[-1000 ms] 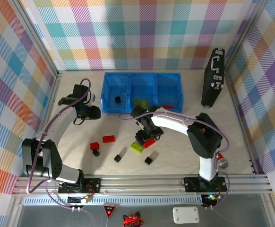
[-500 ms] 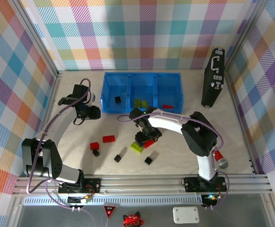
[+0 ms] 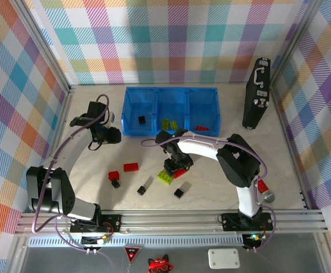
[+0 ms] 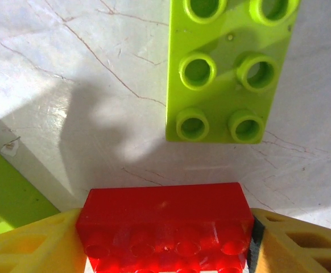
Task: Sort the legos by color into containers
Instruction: Pick up the lego from the bottom-center of the table, then place the lego in the container.
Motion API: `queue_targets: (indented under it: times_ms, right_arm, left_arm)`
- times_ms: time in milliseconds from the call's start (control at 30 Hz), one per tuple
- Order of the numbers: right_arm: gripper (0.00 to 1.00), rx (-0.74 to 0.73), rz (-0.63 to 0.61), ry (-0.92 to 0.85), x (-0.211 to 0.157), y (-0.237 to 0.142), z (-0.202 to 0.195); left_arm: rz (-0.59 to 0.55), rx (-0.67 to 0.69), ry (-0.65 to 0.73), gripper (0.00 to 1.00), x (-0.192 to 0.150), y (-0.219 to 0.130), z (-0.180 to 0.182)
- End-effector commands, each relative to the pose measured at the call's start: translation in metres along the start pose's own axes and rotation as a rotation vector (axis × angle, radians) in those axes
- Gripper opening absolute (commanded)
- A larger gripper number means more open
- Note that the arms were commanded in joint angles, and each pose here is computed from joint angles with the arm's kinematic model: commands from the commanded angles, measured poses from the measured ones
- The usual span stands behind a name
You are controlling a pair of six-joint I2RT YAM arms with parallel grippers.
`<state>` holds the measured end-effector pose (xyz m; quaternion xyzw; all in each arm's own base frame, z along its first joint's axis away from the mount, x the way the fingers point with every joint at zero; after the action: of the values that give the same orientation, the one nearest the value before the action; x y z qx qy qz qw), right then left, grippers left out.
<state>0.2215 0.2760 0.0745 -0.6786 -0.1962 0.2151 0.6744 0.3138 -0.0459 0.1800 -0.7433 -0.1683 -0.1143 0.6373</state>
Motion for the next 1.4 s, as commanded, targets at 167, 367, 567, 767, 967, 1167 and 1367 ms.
queue_targets:
  times_ms: [167,367,567,767,967,1167,1367]
  right_arm:
    - [0.63,-0.010,-0.006,0.006,-0.001,-0.008,0.001]
    - [0.63,-0.015,-0.016,0.012,-0.002,-0.017,0.000]
    - [0.64,-0.014,-0.043,0.049,-0.002,-0.035,-0.010]
    - [0.64,-0.014,-0.086,0.094,-0.002,-0.058,-0.032]
    - [0.64,-0.001,-0.146,0.172,0.005,-0.083,-0.064]
    - [0.63,0.006,-0.222,0.266,0.023,-0.105,-0.102]
    - [0.63,0.004,-0.278,0.353,0.049,-0.119,-0.142]
  left_arm:
    - [0.000,0.005,-0.002,0.44,0.000,-0.002,0.004]
    - [-0.004,0.011,-0.003,0.43,0.000,-0.003,0.005]
    - [-0.006,0.013,-0.004,0.44,0.000,-0.003,0.005]
    - [-0.006,0.010,-0.002,0.43,0.000,-0.004,0.005]
    - [-0.013,0.011,-0.001,0.43,0.000,-0.005,0.005]
    - [-0.012,0.006,0.000,0.44,0.000,-0.006,0.004]
    - [-0.017,0.003,0.000,0.44,0.000,-0.007,0.004]
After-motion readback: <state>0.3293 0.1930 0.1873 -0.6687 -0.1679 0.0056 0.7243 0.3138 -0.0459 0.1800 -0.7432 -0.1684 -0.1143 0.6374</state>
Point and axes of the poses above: each hand's point on the last joint's axis, 136 mm out from that joint toward the fingers, its own y axis out along the fingers, its own z axis along the line the jaws close on, x = y × z, the point moved 5 cm from there along -y, back along the fingers, and after that the axes turned 3 degrees about -y, right-handed, at the moved point
